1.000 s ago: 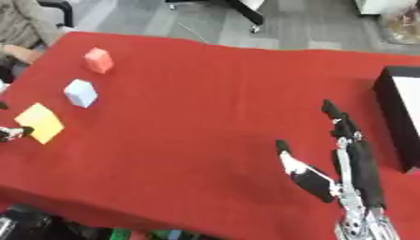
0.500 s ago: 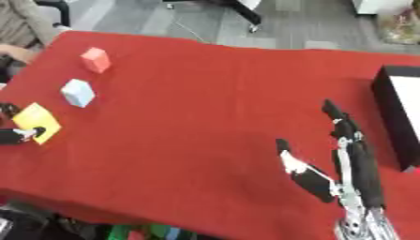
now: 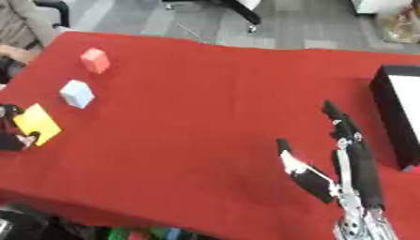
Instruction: Pick up the objects with one hand, pass them to the other hand, and then place them into the box on the other side of the table.
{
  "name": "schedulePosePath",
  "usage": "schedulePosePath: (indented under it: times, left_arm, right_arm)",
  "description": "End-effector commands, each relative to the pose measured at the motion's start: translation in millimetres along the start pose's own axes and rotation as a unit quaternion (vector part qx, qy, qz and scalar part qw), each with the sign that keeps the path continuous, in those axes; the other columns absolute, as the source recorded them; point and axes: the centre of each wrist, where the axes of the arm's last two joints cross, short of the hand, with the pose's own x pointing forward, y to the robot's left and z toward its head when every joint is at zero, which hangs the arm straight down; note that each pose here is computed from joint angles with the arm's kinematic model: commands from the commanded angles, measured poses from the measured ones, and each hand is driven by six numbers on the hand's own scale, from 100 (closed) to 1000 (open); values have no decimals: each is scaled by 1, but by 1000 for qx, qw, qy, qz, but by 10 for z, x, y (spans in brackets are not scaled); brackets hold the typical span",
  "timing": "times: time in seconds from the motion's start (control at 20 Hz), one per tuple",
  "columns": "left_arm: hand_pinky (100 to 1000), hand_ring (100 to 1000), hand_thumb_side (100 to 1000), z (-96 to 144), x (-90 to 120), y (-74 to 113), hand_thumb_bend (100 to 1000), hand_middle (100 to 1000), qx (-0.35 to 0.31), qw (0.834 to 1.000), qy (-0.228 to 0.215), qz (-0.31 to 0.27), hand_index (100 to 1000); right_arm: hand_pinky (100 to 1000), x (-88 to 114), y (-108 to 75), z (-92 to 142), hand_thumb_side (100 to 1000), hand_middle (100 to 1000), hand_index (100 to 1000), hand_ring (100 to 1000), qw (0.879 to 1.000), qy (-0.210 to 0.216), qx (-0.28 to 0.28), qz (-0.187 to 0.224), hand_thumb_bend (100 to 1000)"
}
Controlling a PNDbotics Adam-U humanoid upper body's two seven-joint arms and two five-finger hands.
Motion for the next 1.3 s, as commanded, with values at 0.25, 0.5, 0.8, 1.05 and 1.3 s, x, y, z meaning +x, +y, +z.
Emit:
schedulePosePath:
  times: [0.25,0.5,0.8,1.05,1.3]
  left_arm:
    - [712,469,197,129,295,386,100,438,116,981,-100,121,645]
    - [723,459,331,261,758,608,100,426,130,943,-228,205,633]
    - [733,456,475,347,1425,642,100,422,50,878,-378,289,626]
    - [742,459,544,346,1892,525,100,424,-55,824,-457,330,624]
    - [754,463,607,341,2222,407,100,428,-153,766,-515,353,625]
  right_arm:
    - [711,66,-56,-62,498,832,988,870,1000,-18,-8,-3,421]
    - [710,150,-100,-90,491,824,984,863,999,-42,-8,-8,414]
    - [722,371,-261,-162,464,821,980,856,995,-100,-13,-5,422]
    - [741,595,-399,-245,447,827,978,859,985,-170,0,9,424]
    - [747,737,-386,-318,438,826,976,856,972,-232,27,-7,417]
